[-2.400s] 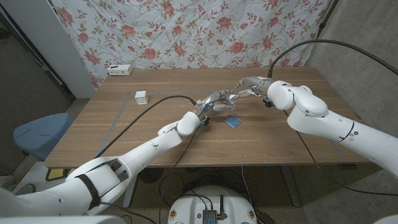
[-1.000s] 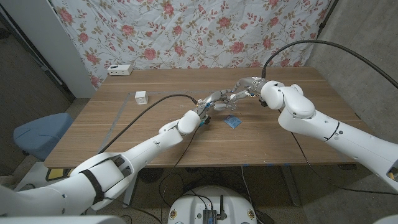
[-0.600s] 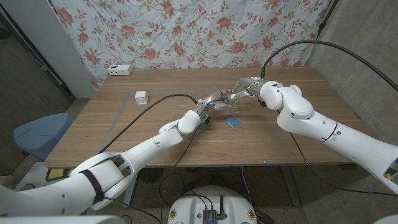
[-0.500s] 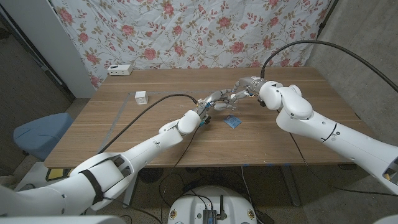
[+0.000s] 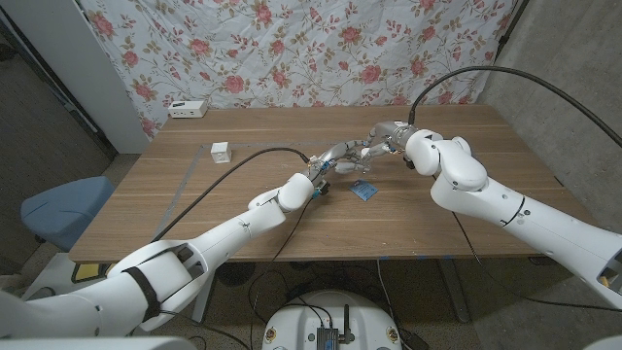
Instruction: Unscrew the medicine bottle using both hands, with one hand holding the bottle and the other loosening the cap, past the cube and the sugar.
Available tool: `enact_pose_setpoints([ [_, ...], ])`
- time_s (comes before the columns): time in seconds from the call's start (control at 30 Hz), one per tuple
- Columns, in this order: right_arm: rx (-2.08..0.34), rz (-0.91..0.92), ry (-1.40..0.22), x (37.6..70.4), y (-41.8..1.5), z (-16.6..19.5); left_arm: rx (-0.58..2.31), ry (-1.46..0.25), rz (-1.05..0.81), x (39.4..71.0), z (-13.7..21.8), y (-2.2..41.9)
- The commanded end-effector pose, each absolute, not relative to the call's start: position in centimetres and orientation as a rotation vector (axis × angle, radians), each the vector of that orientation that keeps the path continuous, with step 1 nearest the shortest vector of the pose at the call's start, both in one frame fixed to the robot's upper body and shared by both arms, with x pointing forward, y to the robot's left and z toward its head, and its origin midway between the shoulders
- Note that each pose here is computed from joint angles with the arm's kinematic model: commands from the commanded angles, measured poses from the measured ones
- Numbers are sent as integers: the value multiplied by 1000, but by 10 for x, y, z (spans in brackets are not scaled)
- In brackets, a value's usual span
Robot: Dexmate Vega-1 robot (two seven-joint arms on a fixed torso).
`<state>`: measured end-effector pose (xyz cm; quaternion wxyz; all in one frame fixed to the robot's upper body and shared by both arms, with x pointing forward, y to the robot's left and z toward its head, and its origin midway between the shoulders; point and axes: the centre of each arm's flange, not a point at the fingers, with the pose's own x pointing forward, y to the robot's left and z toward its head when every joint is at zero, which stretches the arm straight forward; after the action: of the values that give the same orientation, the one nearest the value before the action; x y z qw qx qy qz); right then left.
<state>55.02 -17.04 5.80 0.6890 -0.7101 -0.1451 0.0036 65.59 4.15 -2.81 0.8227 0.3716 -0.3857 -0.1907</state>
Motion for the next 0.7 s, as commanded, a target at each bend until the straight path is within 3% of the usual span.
enact_pose_setpoints([
  [0.03, -1575, -3, -327, 551, -174, 54, 797, -822, -409, 654, -29, 40],
  [0.7, -1559, -4, -326, 552, -173, 54, 796, -823, -414, 654, -30, 38],
])
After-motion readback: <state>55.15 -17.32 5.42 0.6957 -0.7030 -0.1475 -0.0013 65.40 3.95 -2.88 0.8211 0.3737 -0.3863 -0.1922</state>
